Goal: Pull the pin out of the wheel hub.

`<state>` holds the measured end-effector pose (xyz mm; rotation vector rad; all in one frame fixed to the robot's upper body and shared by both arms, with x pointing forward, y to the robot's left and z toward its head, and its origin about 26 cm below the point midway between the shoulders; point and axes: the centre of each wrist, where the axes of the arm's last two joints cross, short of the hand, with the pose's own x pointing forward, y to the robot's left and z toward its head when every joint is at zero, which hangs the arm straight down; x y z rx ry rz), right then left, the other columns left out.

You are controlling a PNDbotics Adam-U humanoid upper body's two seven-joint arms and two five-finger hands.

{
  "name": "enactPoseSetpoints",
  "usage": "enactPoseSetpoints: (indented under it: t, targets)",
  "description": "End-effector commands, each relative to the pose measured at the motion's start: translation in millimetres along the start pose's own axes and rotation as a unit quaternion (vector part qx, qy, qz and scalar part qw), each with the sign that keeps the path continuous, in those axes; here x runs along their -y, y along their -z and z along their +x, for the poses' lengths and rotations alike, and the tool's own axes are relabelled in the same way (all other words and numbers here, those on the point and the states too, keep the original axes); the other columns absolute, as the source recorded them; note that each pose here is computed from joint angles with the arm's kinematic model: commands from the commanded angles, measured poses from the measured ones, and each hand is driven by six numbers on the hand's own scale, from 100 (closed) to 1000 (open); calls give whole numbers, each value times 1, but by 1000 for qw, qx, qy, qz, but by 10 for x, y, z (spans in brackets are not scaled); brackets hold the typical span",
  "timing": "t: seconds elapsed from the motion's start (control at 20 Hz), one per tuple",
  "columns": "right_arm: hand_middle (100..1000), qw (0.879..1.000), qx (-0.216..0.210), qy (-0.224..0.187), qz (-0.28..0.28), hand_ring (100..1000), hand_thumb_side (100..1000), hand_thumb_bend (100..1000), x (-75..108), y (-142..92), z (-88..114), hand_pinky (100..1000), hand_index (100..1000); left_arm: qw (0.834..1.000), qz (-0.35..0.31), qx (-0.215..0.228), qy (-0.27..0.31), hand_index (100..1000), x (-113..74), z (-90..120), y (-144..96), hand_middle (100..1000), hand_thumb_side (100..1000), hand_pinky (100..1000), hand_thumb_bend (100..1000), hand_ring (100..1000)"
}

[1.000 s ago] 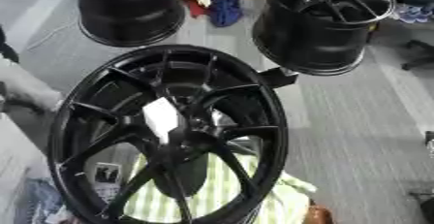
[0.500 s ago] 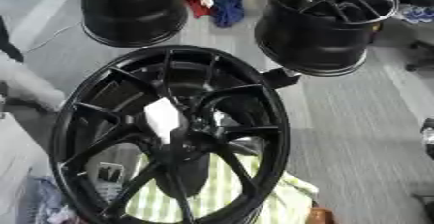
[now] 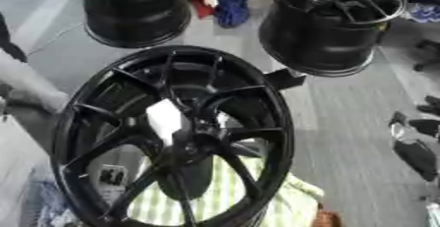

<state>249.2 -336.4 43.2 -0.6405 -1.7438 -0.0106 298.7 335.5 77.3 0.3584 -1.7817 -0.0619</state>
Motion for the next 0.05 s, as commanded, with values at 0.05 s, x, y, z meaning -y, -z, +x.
enactPoseSetpoints:
  t: [0.05]
  targets:
    - [691,999,13,22,21,621,223,199,-97,30,58,701,823,1000,0,12,0,762,-11,60,27,625,298,558,263,603]
